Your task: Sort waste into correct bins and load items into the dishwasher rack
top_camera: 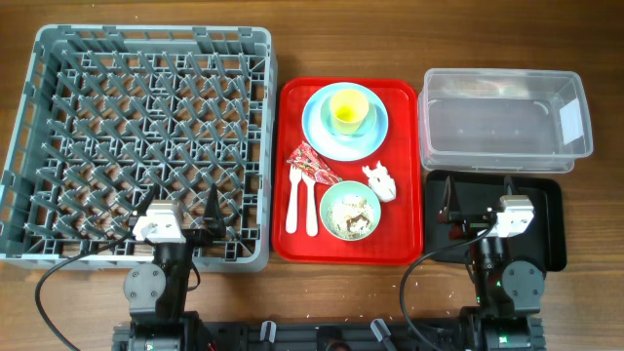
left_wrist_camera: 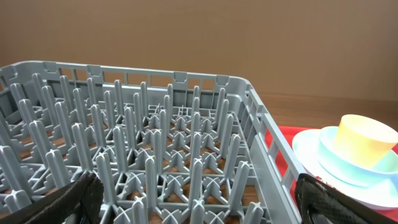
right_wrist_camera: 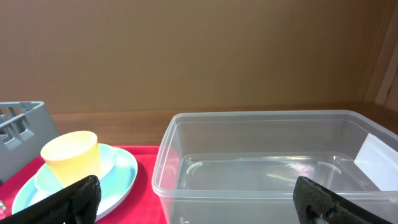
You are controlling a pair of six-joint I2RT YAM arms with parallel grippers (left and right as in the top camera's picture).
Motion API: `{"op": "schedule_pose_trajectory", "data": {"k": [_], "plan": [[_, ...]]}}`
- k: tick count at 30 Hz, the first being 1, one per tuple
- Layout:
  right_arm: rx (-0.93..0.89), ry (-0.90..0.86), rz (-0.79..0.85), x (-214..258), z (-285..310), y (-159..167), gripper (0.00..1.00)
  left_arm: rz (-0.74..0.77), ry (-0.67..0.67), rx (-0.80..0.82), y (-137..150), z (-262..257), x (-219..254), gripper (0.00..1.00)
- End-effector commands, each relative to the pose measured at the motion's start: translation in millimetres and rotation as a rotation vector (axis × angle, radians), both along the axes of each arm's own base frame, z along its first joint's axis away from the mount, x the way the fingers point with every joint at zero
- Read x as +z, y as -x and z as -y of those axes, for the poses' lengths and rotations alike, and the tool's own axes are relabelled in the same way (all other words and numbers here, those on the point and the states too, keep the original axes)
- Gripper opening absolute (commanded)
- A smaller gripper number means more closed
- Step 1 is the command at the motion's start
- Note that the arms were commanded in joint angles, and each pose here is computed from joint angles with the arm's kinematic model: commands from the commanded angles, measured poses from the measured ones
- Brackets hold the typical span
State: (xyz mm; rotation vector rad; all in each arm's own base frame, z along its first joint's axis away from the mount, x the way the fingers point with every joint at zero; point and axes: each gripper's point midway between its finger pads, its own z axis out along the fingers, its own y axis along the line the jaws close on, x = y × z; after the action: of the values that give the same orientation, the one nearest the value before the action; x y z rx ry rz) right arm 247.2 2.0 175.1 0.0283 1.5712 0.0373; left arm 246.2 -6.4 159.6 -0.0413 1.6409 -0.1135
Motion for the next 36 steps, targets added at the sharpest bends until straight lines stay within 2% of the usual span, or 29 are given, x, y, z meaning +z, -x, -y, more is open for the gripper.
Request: {"op": "schedule_pose_trajectory", "data": {"k": [1,24,33,36], "plan": [[-0.022,-0.014,0.008,1.6,4.1,0.2,1.00,-0.002,-0.020,0.002,0.1,-0.3,-2.4,1.00],[-0.022,-0.014,0.008,1.6,4.1,0.2,1.00,-0.002,-0.020,0.002,0.1,-0.3,-2.4,1.00],[-0.022,-0.014,0.008,1.6,4.1,0.2,1.00,0.053,-0.021,0.003,-0.5,-0.2,11.1,1.00],[-0.022,-0.014,0.008,1.6,4.1,0.2,1.00,0.051,-0.016,-0.072,0.6,12.5,10.5,1.00]]}}
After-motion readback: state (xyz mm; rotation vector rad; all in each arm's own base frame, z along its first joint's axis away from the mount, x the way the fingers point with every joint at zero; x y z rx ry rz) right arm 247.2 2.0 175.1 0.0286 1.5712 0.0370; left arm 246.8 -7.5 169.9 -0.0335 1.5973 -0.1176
